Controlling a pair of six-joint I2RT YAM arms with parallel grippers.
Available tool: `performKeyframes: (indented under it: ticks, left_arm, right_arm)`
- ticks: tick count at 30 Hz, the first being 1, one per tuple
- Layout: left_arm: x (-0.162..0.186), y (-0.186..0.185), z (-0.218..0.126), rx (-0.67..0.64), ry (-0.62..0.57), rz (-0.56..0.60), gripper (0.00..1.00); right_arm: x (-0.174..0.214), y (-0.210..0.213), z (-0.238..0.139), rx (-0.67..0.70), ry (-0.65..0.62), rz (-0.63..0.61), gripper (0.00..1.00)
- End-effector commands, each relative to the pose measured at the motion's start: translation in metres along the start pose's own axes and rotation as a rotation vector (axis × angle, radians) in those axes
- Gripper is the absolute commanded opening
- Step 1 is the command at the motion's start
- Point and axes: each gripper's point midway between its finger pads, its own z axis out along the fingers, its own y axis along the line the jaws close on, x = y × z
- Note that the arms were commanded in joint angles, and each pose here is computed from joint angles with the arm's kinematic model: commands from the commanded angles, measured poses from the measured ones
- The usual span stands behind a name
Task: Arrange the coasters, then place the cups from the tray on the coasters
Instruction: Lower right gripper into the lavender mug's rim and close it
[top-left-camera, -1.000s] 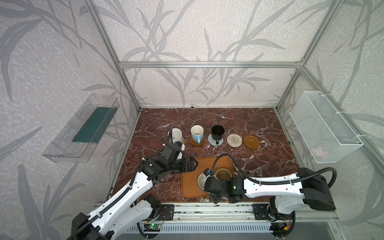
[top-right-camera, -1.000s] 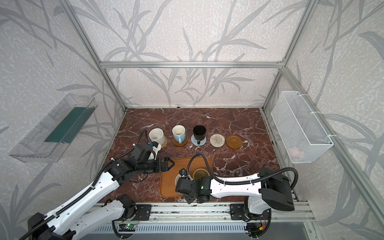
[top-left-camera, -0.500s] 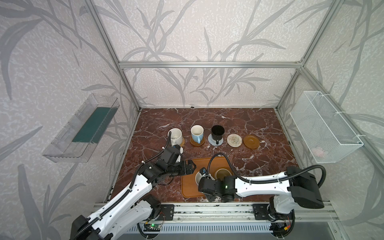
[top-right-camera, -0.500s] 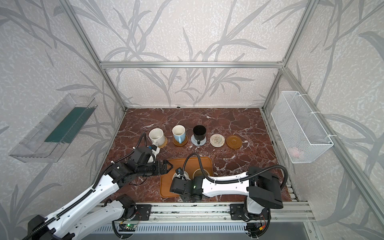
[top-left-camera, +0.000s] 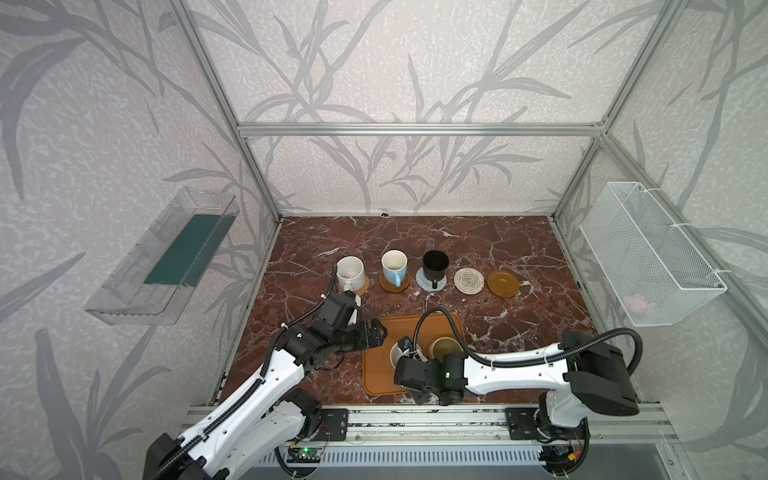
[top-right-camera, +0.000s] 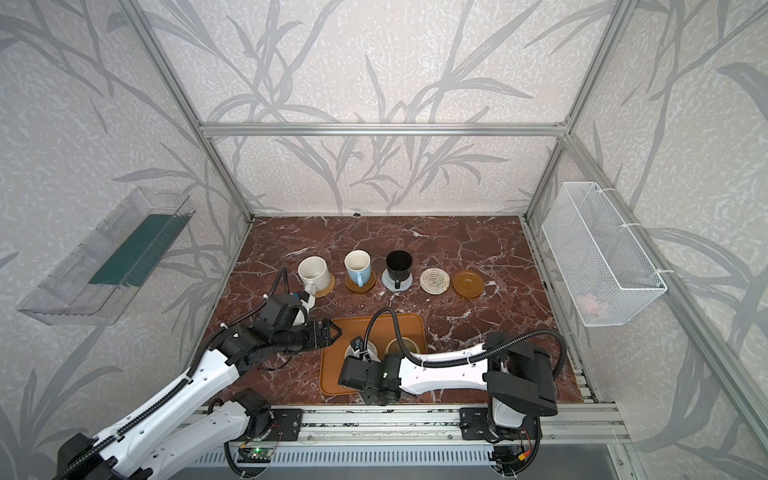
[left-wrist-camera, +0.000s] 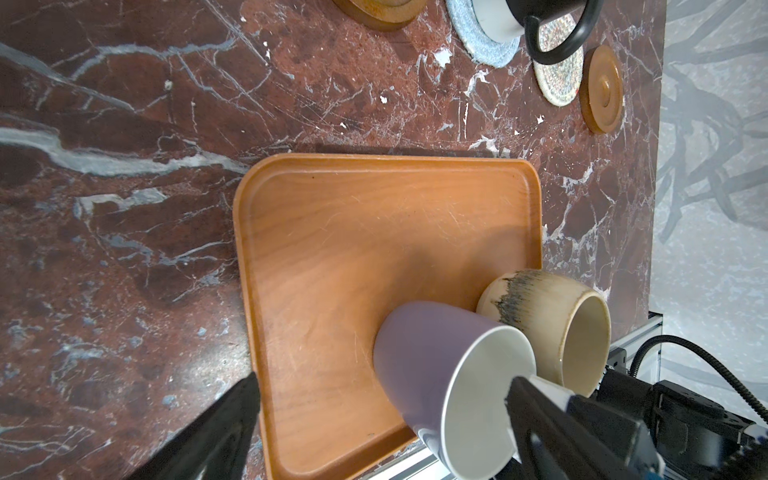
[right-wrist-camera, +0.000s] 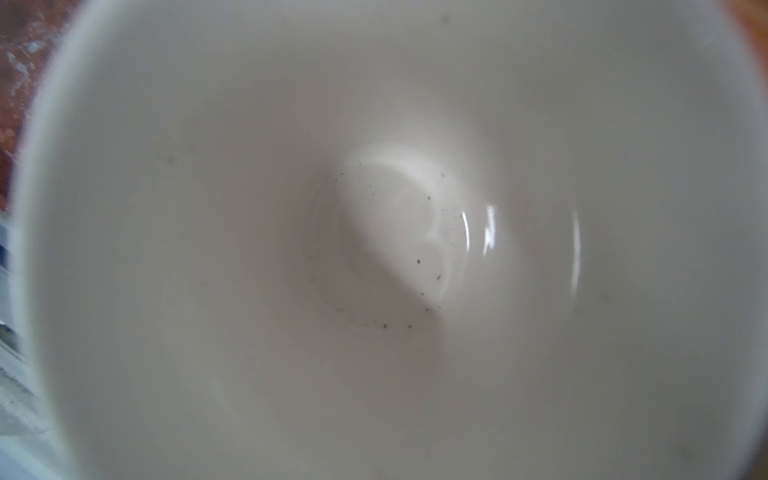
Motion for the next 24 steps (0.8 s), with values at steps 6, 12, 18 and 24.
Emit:
performKeyframes:
  ticks: [6, 12, 18, 24]
  left_arm:
    - [0.003, -0.001, 0.004, 0.034, 0.006, -0.027, 0.94]
    - [0.003, -0.002, 0.001, 0.042, -0.004, -0.035, 0.93]
    - [-0.003, -0.009, -0.008, 0.089, -0.051, -0.053, 0.91]
    - [-0.015, -0.020, -0.020, 0.153, -0.098, -0.089, 0.96]
  right_arm:
    - [-0.026, 0.017, -0.008, -0.029, -0.081, 0.007, 0.12]
    - [-0.032, 0.020, -0.012, -0.040, -0.099, 0.005, 0.06]
    - [-0.037, 0.021, -0.015, -0.041, -0.113, 0.000, 0.00]
    - [-0.047, 0.019, -0.025, -0.034, -0.159, 0.004, 0.00]
